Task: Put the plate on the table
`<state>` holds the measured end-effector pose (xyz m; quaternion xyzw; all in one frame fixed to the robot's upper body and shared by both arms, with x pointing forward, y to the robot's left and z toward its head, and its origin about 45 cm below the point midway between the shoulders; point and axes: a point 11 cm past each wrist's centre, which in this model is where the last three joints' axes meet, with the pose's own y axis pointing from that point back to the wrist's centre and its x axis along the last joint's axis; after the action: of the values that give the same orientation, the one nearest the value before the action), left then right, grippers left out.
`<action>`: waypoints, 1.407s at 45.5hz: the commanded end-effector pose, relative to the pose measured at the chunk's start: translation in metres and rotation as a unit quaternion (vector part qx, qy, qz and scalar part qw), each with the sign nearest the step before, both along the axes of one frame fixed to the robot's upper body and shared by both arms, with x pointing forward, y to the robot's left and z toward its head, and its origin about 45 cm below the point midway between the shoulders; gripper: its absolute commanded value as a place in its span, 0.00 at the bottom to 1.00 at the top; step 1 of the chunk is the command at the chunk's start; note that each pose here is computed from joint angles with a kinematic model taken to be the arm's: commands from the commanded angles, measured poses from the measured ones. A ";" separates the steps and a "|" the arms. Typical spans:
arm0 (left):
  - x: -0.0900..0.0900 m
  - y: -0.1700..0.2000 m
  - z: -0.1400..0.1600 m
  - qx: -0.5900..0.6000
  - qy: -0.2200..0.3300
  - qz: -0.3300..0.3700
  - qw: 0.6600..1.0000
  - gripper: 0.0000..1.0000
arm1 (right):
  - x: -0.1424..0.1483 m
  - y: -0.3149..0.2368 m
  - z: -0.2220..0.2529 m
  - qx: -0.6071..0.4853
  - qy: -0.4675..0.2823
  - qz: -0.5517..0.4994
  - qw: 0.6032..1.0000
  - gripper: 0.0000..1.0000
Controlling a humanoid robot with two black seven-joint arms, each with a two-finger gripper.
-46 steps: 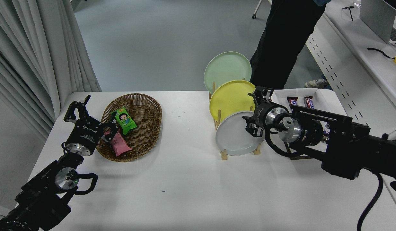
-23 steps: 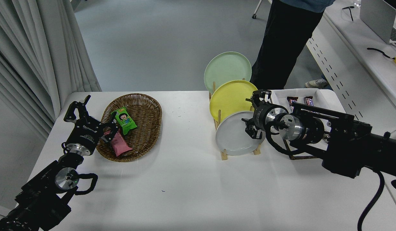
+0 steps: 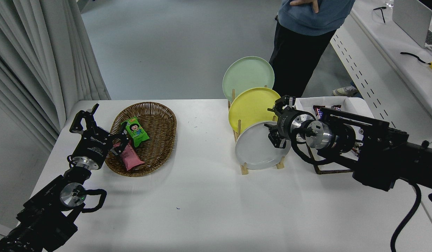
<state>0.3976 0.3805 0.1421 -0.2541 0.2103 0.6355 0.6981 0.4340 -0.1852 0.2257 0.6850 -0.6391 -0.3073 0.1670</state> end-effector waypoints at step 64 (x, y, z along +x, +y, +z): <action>0.000 0.000 0.000 0.000 0.000 0.000 1.000 1.00 | -0.003 -0.004 -0.002 -0.001 0.020 0.003 1.000 0.19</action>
<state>0.3976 0.3805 0.1421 -0.2541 0.2103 0.6355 0.6981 0.4321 -0.1877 0.2263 0.6811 -0.6330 -0.3221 0.1781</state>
